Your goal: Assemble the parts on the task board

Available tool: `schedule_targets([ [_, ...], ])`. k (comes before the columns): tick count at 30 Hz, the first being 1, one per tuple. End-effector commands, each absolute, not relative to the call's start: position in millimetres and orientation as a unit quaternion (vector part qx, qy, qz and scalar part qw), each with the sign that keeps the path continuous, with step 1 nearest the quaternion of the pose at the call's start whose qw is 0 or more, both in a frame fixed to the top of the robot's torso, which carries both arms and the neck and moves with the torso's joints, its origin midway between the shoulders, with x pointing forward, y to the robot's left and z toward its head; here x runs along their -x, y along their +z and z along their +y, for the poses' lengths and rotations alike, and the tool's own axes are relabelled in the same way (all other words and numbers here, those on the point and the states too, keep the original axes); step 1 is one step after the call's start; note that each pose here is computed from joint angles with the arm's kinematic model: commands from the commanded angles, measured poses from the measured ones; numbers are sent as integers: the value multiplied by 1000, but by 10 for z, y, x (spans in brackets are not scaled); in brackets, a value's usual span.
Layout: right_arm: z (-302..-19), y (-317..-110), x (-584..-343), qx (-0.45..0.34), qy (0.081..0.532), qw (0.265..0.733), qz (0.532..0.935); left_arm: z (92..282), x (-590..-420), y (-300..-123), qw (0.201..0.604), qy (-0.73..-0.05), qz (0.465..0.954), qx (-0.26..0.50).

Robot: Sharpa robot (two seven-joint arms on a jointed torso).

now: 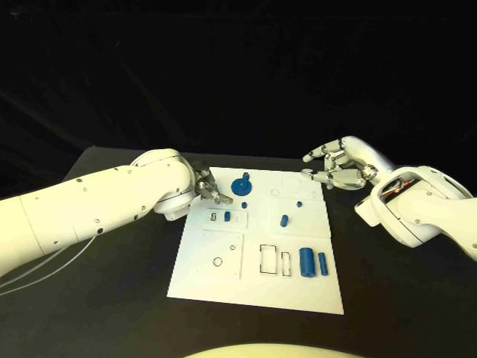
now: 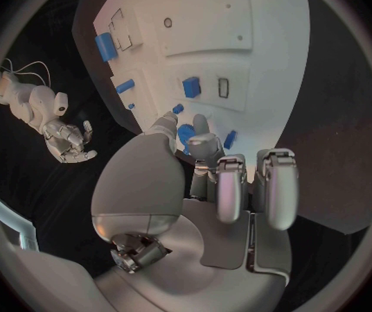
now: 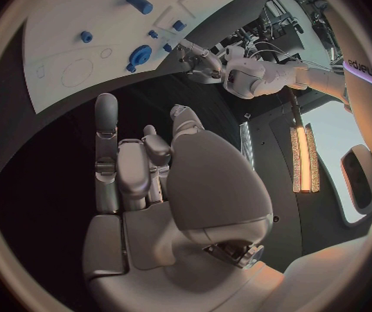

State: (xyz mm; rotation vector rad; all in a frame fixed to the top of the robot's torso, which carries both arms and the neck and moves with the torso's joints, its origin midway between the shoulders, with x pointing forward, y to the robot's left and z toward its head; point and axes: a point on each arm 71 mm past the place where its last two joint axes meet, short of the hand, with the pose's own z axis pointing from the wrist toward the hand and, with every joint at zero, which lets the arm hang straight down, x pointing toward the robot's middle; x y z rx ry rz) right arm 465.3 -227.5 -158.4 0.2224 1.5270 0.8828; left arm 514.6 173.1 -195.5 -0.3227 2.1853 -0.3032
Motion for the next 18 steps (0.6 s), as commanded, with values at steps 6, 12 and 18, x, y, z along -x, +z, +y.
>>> schedule_targets([
  [6,-2279,-1629,-4652,-96,382,627,672,1902,-5374,-1676,449,-124,873,147],
  [12,-2272,-1635,-4649,-96,383,626,673,1987,-5519,-1625,469,-107,864,151],
  [18,-2259,-1636,-4645,-96,384,625,673,2005,-5627,-1659,465,-97,867,153],
])
